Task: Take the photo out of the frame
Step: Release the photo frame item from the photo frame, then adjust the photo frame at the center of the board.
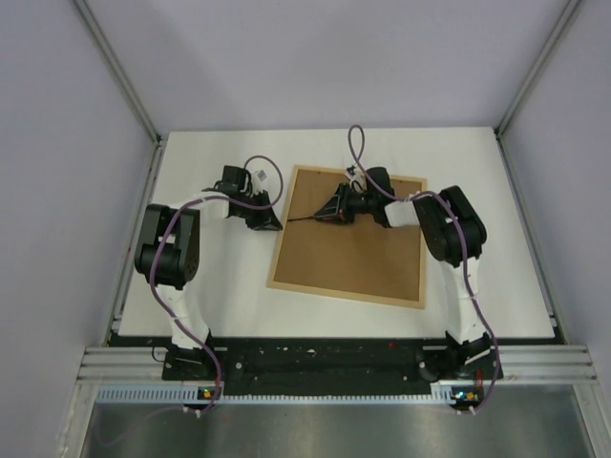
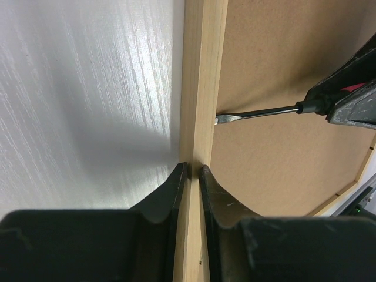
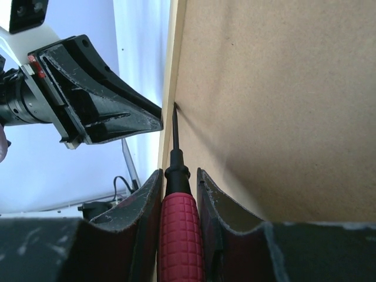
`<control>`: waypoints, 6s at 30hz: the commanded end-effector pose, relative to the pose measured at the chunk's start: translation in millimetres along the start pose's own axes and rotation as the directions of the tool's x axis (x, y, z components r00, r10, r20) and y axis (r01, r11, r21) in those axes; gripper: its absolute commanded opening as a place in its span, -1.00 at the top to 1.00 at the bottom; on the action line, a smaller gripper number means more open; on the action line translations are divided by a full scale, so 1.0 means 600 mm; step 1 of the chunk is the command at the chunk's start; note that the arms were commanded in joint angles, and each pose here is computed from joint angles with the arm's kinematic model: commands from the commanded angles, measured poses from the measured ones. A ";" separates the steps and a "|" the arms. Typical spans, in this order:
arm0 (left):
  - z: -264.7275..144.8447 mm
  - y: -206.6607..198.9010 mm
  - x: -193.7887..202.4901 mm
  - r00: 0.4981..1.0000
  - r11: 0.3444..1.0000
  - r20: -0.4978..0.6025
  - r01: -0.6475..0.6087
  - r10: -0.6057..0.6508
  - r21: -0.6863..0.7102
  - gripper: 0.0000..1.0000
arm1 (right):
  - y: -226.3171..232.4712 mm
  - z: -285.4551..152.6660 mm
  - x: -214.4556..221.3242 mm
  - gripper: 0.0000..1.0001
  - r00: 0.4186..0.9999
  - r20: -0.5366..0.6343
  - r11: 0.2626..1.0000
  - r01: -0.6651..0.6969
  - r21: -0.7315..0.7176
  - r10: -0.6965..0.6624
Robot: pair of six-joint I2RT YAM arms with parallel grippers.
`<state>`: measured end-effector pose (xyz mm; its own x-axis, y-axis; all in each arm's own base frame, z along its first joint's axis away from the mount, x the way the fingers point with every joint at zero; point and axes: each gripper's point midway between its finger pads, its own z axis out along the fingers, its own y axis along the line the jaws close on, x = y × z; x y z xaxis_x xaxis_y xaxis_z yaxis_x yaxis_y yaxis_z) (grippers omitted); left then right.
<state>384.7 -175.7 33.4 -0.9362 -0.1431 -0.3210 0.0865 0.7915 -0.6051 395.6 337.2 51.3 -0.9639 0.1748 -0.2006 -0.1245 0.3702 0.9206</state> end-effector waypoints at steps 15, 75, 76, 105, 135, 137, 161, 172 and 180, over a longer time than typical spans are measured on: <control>0.011 -0.048 0.006 0.999 0.996 -0.006 -0.040 0.040 0.074 0.75 | 0.100 0.058 0.039 1.00 0.985 -0.052 0.971 0.171 0.166 -0.165; 0.012 -0.030 -0.056 0.924 0.831 -0.100 -0.376 0.368 -0.409 -0.16 | 0.079 -0.207 0.026 1.00 0.875 -0.036 0.846 0.476 0.239 -0.482; 0.014 -0.027 -0.056 0.924 0.829 -0.102 -0.375 0.367 -0.415 -0.15 | 0.080 -0.207 0.028 1.00 0.876 -0.037 0.848 0.475 0.235 -0.480; 0.020 -0.035 -0.049 0.949 0.870 -0.067 -0.309 0.307 -0.385 1.00 | 0.071 -0.203 0.033 1.00 0.882 -0.038 0.856 0.466 0.225 -0.470; -0.034 -0.057 -0.087 0.989 0.986 0.102 -0.088 0.103 -0.144 -0.13 | 0.072 -0.186 0.003 1.00 0.894 -0.024 0.867 0.440 0.233 -0.448; -0.030 -0.057 -0.078 0.985 0.971 0.086 -0.127 0.147 -0.205 -0.19 | 0.071 -0.188 0.008 1.00 0.892 -0.025 0.865 0.445 0.233 -0.452; 0.035 -0.017 -0.028 0.964 0.890 -0.068 -0.262 0.255 -0.373 0.17 | 0.076 -0.193 0.016 1.00 0.888 -0.010 0.865 0.450 0.222 -0.460; 0.030 -0.019 -0.027 0.960 0.884 -0.071 -0.276 0.270 -0.377 0.55 | 0.077 -0.193 0.016 1.00 0.888 -0.010 0.866 0.451 0.218 -0.460; 0.021 -0.040 -0.035 0.959 0.897 -0.037 -0.277 0.282 -0.344 0.37 | 0.077 -0.193 0.016 1.00 0.888 -0.010 0.866 0.451 0.218 -0.460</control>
<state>403.9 -193.1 31.4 -0.9077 0.0860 -0.4108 0.1799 0.9640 -0.1956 348.3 247.3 103.9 -0.8499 -0.0368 -0.5257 -0.4270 0.6327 0.6461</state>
